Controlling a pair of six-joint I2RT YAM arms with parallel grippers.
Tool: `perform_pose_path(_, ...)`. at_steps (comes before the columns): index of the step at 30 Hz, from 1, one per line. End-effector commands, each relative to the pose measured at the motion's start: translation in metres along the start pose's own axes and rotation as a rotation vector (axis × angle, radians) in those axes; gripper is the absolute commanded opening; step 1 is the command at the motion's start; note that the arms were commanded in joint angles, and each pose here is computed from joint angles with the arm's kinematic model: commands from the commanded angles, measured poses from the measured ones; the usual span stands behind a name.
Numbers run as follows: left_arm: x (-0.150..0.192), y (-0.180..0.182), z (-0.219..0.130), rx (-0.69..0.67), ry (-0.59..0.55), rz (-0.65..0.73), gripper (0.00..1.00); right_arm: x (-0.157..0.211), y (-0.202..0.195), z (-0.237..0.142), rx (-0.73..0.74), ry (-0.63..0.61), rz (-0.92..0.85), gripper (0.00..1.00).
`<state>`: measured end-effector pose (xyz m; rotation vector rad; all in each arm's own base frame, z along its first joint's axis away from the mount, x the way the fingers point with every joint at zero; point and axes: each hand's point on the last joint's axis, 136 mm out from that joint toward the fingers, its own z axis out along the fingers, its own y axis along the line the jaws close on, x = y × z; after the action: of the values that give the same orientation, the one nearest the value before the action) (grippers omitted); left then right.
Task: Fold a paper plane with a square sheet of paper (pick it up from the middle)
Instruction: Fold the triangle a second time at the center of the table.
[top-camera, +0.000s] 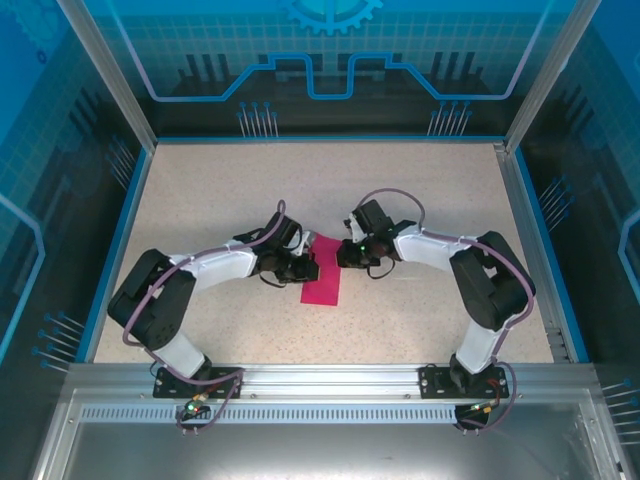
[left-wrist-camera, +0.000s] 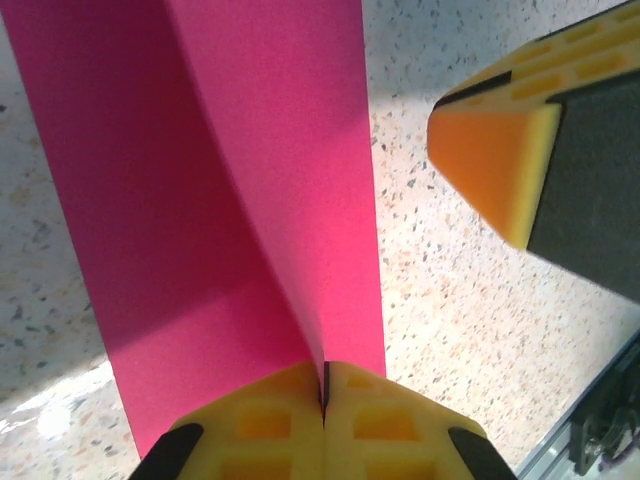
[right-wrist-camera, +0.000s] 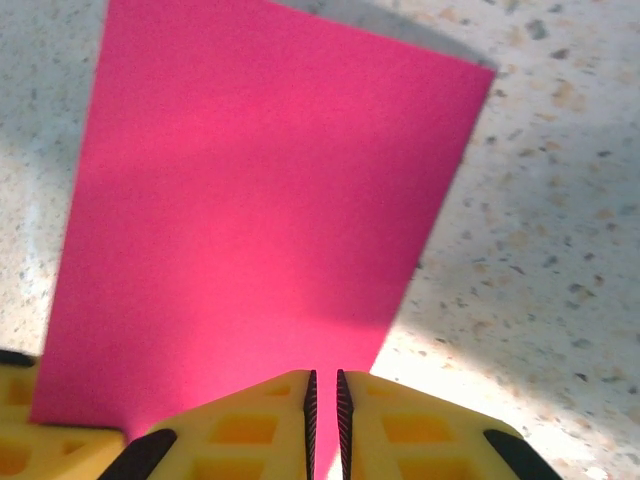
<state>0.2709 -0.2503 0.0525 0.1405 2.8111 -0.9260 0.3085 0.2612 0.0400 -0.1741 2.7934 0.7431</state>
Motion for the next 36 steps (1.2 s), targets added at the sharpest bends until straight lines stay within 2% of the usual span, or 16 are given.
perform_pose_path(1, 0.011, 0.013, -0.012, -0.081, 0.037, 0.084, 0.01, 0.001, -0.009, -0.012, 0.065, -0.05, 0.032, 0.16)
perform_pose_path(4, 0.007, 0.016, -0.019, -0.116, 0.009, 0.143, 0.01, -0.002, -0.021, -0.024, 0.12, -0.105, 0.066, 0.16)
perform_pose_path(8, -0.009, 0.008, -0.019, -0.111, -0.015, 0.212, 0.01, -0.005, -0.017, -0.028, 0.094, -0.134, 0.072, 0.16)
perform_pose_path(15, -0.034, 0.001, 0.001, -0.095, -0.019, 0.19, 0.0, 0.0, -0.004, -0.016, 0.019, -0.086, 0.061, 0.16)
perform_pose_path(21, -0.03, 0.002, 0.007, -0.085, 0.005, 0.176, 0.0, 0.006, 0.008, -0.004, -0.012, -0.04, 0.041, 0.16)
perform_pose_path(28, -0.016, -0.016, 0.008, -0.028, 0.04, 0.246, 0.01, -0.001, -0.004, -0.02, 0.06, -0.109, 0.061, 0.16)
perform_pose_path(31, -0.009, -0.022, 0.014, -0.055, 0.063, 0.298, 0.01, 0.0, -0.004, -0.027, 0.062, -0.124, 0.057, 0.16)
perform_pose_path(36, -0.013, -0.012, 0.021, -0.109, 0.062, 0.297, 0.01, 0.01, -0.008, -0.024, 0.057, -0.099, 0.07, 0.15)
